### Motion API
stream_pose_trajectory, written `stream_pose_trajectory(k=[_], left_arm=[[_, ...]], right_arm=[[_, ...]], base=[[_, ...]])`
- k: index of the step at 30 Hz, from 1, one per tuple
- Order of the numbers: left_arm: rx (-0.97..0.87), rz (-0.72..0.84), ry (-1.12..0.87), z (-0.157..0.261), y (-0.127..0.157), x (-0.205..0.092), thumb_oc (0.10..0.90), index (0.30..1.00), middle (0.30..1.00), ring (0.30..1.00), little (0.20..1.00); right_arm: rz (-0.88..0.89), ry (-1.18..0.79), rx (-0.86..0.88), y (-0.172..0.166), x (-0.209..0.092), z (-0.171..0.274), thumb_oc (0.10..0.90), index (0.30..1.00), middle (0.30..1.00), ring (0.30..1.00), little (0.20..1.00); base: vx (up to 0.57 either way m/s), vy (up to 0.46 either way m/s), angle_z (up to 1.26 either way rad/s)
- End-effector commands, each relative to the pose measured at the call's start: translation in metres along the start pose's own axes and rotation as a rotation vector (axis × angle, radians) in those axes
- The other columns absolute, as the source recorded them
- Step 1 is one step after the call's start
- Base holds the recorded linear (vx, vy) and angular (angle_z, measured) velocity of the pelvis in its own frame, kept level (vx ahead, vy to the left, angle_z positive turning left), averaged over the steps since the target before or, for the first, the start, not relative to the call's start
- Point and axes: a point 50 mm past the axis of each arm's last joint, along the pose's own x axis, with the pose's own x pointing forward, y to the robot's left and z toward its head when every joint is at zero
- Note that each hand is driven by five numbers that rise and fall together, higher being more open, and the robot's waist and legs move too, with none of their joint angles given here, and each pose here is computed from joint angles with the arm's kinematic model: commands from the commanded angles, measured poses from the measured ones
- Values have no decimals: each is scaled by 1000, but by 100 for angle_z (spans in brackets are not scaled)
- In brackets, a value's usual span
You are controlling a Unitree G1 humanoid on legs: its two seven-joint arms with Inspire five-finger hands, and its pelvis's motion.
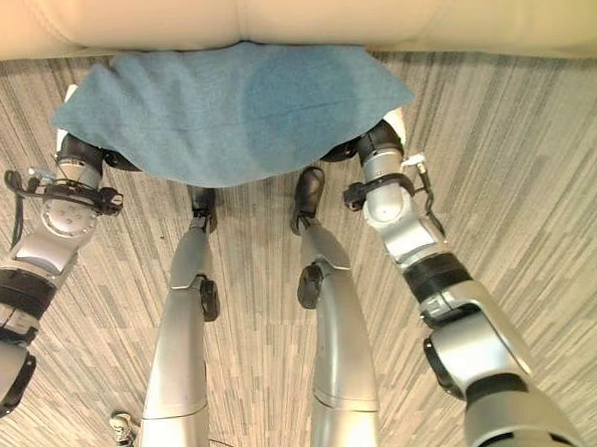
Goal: Pick up all the scattered cushions and arrange them neatly on the sofa.
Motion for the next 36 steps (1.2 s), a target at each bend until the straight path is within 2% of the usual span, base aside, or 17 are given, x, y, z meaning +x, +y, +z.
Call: stream_pose_trajectory(k=[1,2,3,12,21,29,36], left_arm=[[-337,-213,-172,42,-83,-22,800,900,900,900,900],[-376,-209,-179,44,-83,-23,800,900,900,900,900],[-407,-205,-185,47,-83,-24,400,300,300,300,300],[-548,-154,-240,61,-75,-27,400,300,300,300,300],[-653,-194,-315,77,-85,-45,400,300,300,300,300],[-772,-218,-227,50,-95,-79,400,300,300,300,300],[-836,-224,-84,12,-100,-118,400,300,300,300,300]], right_arm=[[365,-419,427,96,-29,113,722,782,782,782,782],[385,-435,464,98,-31,119,445,368,368,368,368],[399,-446,489,100,-34,123,400,300,300,300,300],[377,-481,521,90,-38,125,400,300,300,300,300],[300,-531,612,66,-53,121,400,300,300,300,300],[314,-449,626,65,-85,90,400,300,300,300,300],[311,-236,686,68,-123,40,400,300,300,300,300]], base=[[-7,-46,2],[0,0,0],[0,0,0],[0,0,0],[-12,-3,3],[-3,-45,1],[4,-55,-1]])
